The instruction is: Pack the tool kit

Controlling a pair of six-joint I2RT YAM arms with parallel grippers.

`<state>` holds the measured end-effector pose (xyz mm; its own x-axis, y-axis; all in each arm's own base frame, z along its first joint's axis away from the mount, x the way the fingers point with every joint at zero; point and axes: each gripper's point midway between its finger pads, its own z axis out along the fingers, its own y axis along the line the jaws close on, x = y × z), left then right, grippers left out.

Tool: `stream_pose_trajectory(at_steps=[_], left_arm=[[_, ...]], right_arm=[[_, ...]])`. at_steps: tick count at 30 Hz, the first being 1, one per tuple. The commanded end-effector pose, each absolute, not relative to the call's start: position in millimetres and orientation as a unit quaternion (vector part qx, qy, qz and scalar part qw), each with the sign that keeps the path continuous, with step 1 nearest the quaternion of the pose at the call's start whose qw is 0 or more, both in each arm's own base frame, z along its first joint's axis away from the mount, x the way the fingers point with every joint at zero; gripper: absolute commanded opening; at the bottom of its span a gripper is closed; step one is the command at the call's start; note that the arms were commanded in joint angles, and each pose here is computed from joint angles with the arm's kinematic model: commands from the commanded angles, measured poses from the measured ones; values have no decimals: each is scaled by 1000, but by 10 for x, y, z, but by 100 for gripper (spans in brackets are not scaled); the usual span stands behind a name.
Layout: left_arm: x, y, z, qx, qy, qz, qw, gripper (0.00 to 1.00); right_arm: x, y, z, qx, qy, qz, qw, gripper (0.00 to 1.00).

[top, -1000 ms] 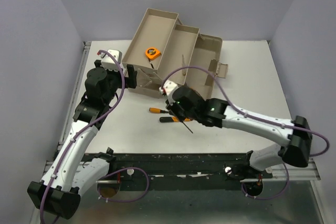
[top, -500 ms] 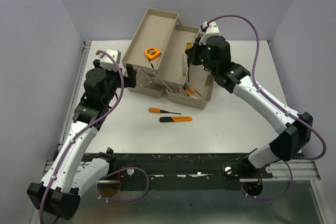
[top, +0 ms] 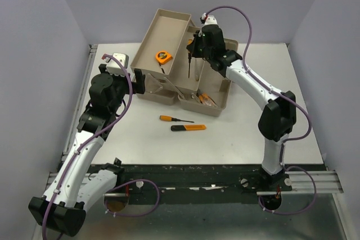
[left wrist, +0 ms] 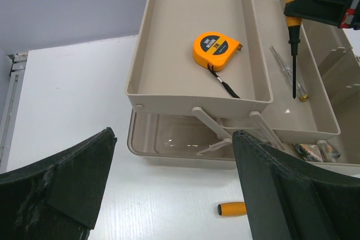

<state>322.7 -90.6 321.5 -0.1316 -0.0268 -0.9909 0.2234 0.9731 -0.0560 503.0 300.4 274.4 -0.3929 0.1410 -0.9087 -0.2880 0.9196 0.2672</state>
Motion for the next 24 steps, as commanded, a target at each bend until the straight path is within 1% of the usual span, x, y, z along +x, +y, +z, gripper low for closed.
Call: stream_pose_trajectory(at_steps=[1,6,9,10,12,13,14,16,18,20,23,24], left_arm=[[3206,-878,3301,63,737,-91,667,99],[3212,-886,3288,64,738,-92,665,99],[3214,-893,3290,64,738,-94,665,99],[3213,-892,3287,64,739,-93,665,99],[3215,-890,3290,64,738,-93,665,99],[3217,-891,3282,64,739,-93,664,99],[3217,-891,3282,64,739,-93,664,99],[3214,-898,3271,65,740,-94,663,99],[3219,-897,3277,65,740,-94,663,99],[3217,-891,3282,64,739,-93,664,99],[3215,-897,3282,64,739,-94,664,99],[3213,-901,3285,65,739,-95,664,99]], right_arm=[[5128,2977,2550,-51,835,155,526,1],[5186,2933,2193,-56,861,117,492,1],[5209,2963,2099,-61,868,114,479,1],[5207,2973,2069,-64,871,114,475,3],[5212,2998,2082,-71,871,116,472,18],[5215,3008,2110,-73,870,118,473,27],[5216,3007,2124,-74,870,118,474,40],[5205,3003,2200,-77,866,120,479,57],[5184,2989,2313,-80,861,122,487,64],[5129,3005,2461,-90,853,137,496,65],[4872,3159,2766,-148,820,204,515,65],[4721,3234,3030,-177,790,239,535,65]])
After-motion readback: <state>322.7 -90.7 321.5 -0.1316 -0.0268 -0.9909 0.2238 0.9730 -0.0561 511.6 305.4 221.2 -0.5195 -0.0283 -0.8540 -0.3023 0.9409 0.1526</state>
